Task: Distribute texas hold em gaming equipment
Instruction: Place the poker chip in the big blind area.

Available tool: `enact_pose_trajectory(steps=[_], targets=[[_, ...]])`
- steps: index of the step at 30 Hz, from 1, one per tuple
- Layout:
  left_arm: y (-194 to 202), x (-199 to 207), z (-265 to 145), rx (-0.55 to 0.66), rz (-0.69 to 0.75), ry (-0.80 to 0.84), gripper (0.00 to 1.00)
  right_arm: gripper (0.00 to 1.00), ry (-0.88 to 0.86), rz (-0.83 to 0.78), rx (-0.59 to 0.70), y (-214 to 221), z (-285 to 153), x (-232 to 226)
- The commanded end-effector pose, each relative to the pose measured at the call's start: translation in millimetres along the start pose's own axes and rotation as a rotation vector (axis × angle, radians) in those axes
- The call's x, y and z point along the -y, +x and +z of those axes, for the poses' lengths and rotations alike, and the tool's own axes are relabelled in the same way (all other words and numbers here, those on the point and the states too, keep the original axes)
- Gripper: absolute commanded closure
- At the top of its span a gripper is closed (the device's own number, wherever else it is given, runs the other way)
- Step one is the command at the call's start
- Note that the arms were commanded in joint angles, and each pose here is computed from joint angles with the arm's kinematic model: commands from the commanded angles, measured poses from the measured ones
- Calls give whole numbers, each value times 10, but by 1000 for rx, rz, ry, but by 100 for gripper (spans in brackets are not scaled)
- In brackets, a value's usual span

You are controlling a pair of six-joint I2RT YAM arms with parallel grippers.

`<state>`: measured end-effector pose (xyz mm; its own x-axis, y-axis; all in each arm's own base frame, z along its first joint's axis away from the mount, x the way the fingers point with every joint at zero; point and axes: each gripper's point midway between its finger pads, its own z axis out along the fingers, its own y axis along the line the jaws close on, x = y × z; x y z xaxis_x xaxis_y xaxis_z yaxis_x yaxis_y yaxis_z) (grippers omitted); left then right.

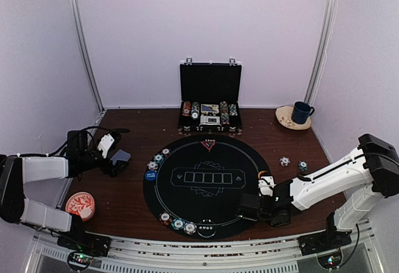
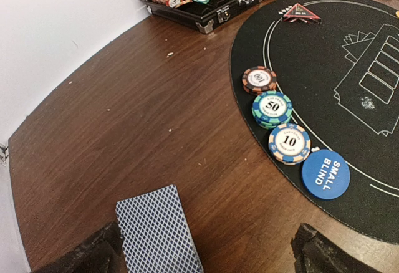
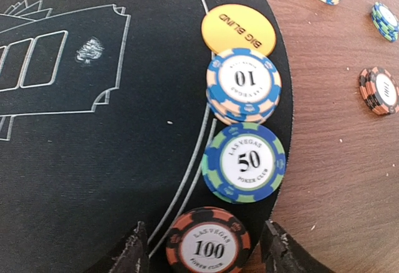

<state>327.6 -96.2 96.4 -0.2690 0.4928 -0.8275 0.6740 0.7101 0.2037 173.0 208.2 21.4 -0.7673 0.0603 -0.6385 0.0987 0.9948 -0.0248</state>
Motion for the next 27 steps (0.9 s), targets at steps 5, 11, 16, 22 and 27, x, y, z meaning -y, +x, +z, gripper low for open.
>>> enact_pose_trajectory(steps=[5,11,16,22,27], targets=[[-180,-107,-9,46,34,-31,2,25,-44,-20,31,-207,-246,-179],[-185,-112,-19,47,36,-35,2,1,-98,6,101,-509,-514,-173],[-192,-109,-22,49,37,-35,2,0,-127,24,184,-844,-714,-138],[-198,-114,-32,50,40,-40,2,0,-134,44,234,-1248,-660,-29],[-201,-114,-36,52,41,-42,2,0,-152,68,243,-1576,-507,63]])
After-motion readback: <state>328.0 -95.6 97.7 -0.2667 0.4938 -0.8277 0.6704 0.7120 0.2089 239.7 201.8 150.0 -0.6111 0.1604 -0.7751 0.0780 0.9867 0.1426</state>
